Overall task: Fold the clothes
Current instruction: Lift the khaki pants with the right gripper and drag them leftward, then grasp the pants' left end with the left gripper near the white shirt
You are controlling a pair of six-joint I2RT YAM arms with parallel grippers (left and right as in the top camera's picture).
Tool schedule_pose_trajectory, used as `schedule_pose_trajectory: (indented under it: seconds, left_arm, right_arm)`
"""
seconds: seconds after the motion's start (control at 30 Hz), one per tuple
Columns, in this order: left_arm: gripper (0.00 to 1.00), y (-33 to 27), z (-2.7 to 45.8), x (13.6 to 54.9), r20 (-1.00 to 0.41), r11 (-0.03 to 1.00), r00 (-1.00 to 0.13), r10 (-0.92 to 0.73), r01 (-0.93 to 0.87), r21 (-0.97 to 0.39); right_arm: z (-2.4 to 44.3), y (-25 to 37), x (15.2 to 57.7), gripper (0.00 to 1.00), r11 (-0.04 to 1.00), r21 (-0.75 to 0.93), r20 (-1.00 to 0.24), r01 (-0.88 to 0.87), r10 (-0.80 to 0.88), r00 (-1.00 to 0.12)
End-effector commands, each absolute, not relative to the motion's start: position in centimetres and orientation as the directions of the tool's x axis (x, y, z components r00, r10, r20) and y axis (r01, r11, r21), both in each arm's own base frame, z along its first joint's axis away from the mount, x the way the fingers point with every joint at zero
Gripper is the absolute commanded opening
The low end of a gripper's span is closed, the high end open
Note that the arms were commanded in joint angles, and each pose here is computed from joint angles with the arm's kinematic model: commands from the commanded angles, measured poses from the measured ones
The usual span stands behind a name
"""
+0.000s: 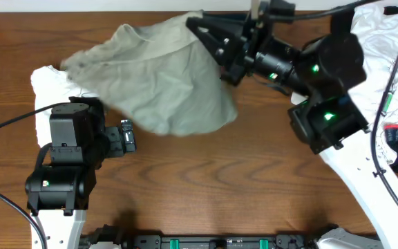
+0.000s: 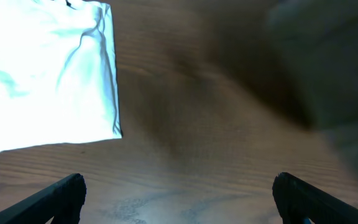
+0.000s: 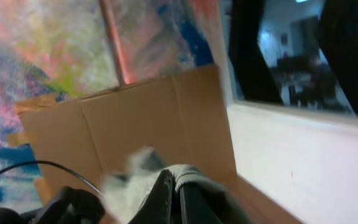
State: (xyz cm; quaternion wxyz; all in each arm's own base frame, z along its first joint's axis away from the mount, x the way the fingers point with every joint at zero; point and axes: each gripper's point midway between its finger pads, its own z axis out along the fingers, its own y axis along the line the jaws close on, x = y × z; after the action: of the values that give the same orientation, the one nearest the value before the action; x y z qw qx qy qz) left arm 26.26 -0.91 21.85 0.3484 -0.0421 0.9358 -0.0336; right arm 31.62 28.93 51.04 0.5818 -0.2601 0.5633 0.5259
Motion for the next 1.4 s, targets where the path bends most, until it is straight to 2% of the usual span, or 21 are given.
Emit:
schedule_pose_trajectory:
  seconds: [0.0, 0.1, 0.2, 0.23, 0.27, 0.3, 0.33, 0.37, 0.57, 0.77, 0.93, 1.13, 1.27, 1.37]
  left_arm:
    - [0.98, -0.7, 22.6, 26.4, -0.666, 0.994, -0.738, -0.107, -0.064, -0.089]
    - [0.98, -0.7, 22.6, 26.4, -0.666, 0.994, -0.738, -0.107, -0.064, -0.089]
    - [0.98, -0.7, 22.6, 26.4, -0.666, 0.994, -0.738, -0.107, -0.064, -0.089]
    - [0.98, -0.7, 22.6, 26.4, -0.666, 0.994, -0.738, -0.107, -0.064, -0.089]
    - [0.98, -0.7, 22.6, 26.4, -0.666, 0.994, -0.738, -0.107, -0.064, -0.089]
    - [0.98, -0.7, 22.6, 26.4, -0.666, 0.994, -0.738, -0.107, -0.064, -0.089]
    - [0.98, -0.7, 22.6, 26.4, -0.666, 0.994, -0.738, -0.107, -0.064, -0.089]
    - [0.98, -0.7, 22.6, 26.4, -0.666, 0.994, -0.738, -0.107, -0.064, -0.089]
    - [0.98, -0.7, 22.6, 26.4, -0.666, 0.994, -0.738, -0.107, -0.064, -0.089]
    - [0.98, -2.0, 22.6, 26.8, -0.662, 0.990, -0.742, -0.107, -0.016, -0.142]
    - [0.98, -3.9, 21.6, 29.6, -0.657, 0.978, -0.752, -0.058, 0.090, -0.189]
    - [0.98, -7.4, 16.9, 33.5, -0.590, 0.921, -0.805, 0.062, 0.274, -0.276]
    - [0.98, -11.2, 12.8, 33.5, -0.532, 0.821, -0.820, 0.212, 0.444, -0.359]
    - [0.98, -12.4, 9.8, 33.7, -0.498, 0.785, -0.815, 0.296, 0.504, -0.360]
  right_arm:
    - [49.9, 24.2, 35.6, 0.01, 0.439, 0.403, -0.899, -0.803, 0.353, -0.259]
    - [45.2, 18.5, 39.5, 0.01, 0.593, 0.502, -0.865, -0.630, 0.336, -0.373]
    - [39.6, 11.2, 41.7, 0.01, 0.748, 0.543, -0.808, -0.380, 0.344, -0.478]
    - [37.7, 8.4, 42.0, 0.07, 0.799, 0.534, -0.790, -0.276, 0.354, -0.501]
    - [35.8, 5.4, 42.0, 0.21, 0.839, 0.518, -0.767, -0.166, 0.370, -0.524]
    - [34.9, 3.9, 41.8, 0.43, 0.853, 0.510, -0.753, -0.110, 0.381, -0.537]
    - [33.9, 2.2, 41.6, 0.51, 0.868, 0.494, -0.741, -0.057, 0.385, -0.551]
    - [33.2, 1.0, 41.3, 0.53, 0.876, 0.482, -0.733, -0.030, 0.384, -0.562]
    - [32.2, -1.7, 40.6, 0.52, 0.887, 0.461, -0.717, 0.032, 0.393, -0.575]
    - [31.5, 2.3, 39.3, 0.58, 0.874, 0.470, -0.701, -0.124, 0.284, -0.654]
    - [29.0, 1.9, 37.7, 0.63, 0.899, 0.436, -0.631, -0.039, 0.274, -0.726]
    - [28.0, 1.8, 36.7, 0.65, 0.908, 0.418, -0.596, -0.028, 0.251, -0.762]
    - [27.6, 1.4, 36.5, 0.66, 0.916, 0.401, -0.586, -0.002, 0.254, -0.769]
    - [27.5, 1.3, 36.4, 0.66, 0.917, 0.399, -0.581, 0.003, 0.255, -0.772]
